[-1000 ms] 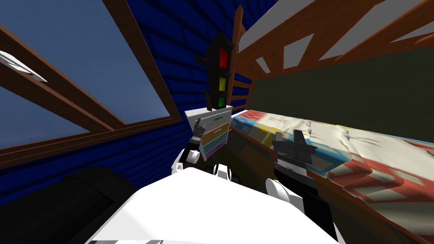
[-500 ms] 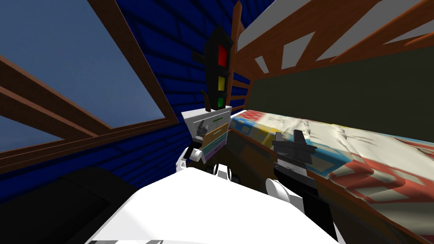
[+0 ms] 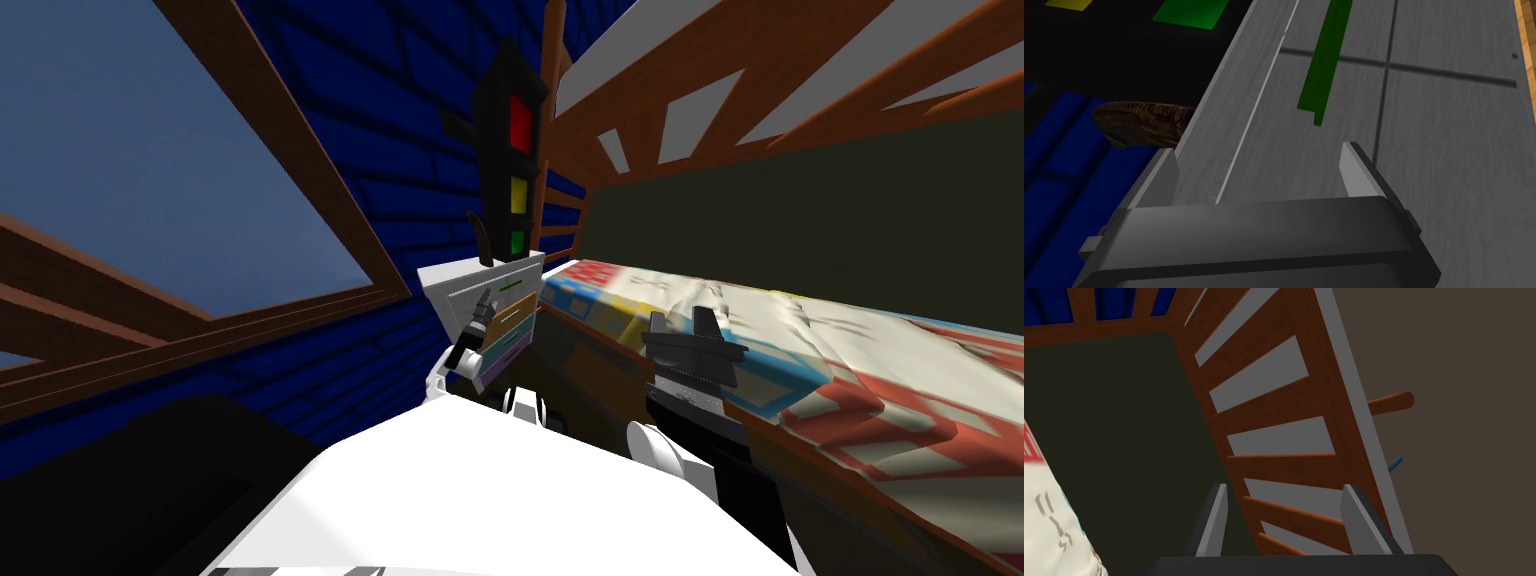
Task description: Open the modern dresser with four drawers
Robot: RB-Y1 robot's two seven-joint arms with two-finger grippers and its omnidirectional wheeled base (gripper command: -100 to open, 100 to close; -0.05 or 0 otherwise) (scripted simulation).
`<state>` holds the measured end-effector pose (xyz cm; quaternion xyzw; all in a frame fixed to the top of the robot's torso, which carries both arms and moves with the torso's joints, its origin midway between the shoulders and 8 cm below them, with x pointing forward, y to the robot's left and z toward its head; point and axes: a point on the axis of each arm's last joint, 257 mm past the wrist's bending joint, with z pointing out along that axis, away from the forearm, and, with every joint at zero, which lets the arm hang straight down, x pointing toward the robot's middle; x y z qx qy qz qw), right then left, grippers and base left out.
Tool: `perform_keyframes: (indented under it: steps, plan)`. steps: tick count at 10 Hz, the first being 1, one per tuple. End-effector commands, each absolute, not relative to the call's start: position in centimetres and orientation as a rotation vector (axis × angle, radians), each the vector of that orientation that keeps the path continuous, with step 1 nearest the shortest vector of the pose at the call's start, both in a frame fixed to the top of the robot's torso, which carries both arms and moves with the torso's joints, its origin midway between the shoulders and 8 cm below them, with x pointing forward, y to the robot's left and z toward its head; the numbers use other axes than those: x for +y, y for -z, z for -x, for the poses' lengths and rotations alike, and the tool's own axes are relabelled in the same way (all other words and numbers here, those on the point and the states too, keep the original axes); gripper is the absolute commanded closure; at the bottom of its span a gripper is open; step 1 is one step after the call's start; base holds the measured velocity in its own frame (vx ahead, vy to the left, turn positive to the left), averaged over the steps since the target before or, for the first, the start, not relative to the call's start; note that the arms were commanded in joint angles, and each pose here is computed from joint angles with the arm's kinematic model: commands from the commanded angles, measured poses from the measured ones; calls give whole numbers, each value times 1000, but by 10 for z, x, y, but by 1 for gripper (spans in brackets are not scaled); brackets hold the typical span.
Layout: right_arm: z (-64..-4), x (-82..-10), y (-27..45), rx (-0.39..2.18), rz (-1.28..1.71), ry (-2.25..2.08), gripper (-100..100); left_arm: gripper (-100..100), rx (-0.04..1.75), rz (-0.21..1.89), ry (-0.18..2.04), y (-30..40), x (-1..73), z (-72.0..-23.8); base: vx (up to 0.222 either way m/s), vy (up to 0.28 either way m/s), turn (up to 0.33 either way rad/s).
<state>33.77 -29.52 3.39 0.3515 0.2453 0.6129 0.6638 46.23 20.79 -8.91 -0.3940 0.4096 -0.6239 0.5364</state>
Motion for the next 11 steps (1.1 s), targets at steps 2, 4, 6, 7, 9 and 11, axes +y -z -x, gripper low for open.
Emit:
perform_keyframes:
  steps: [2, 4, 6, 7, 9, 11]
  plan:
    - [-338, -295, -34, 554, -794, -1385, 0, -100, 1075, 990, 1451, 123, 200, -482, 78, 42, -82]
    - [-338, -295, -34, 554, -794, -1385, 0, -100, 1076, 989, 1450, 123, 201, -481, 42, 28, -22]
    - [-338, -295, -34, 554, -794, -1385, 0, -100, 1077, 992, 1450, 113, 201, -482, 84, 0, -3]
    - [-338, -295, -34, 554, -794, -1385, 0, -100, 1076, 990, 1451, 115, 201, -482, 51, 1, 0]
    - [-338, -295, -34, 554, -794, -1385, 0, 100, 1079, 993, 1449, 120, 202, -482, -51, 0, 2]
    - [-338, -295, -34, 554, -794, -1385, 0, 100, 1076, 987, 1454, 113, 199, -479, -67, -128, 14]
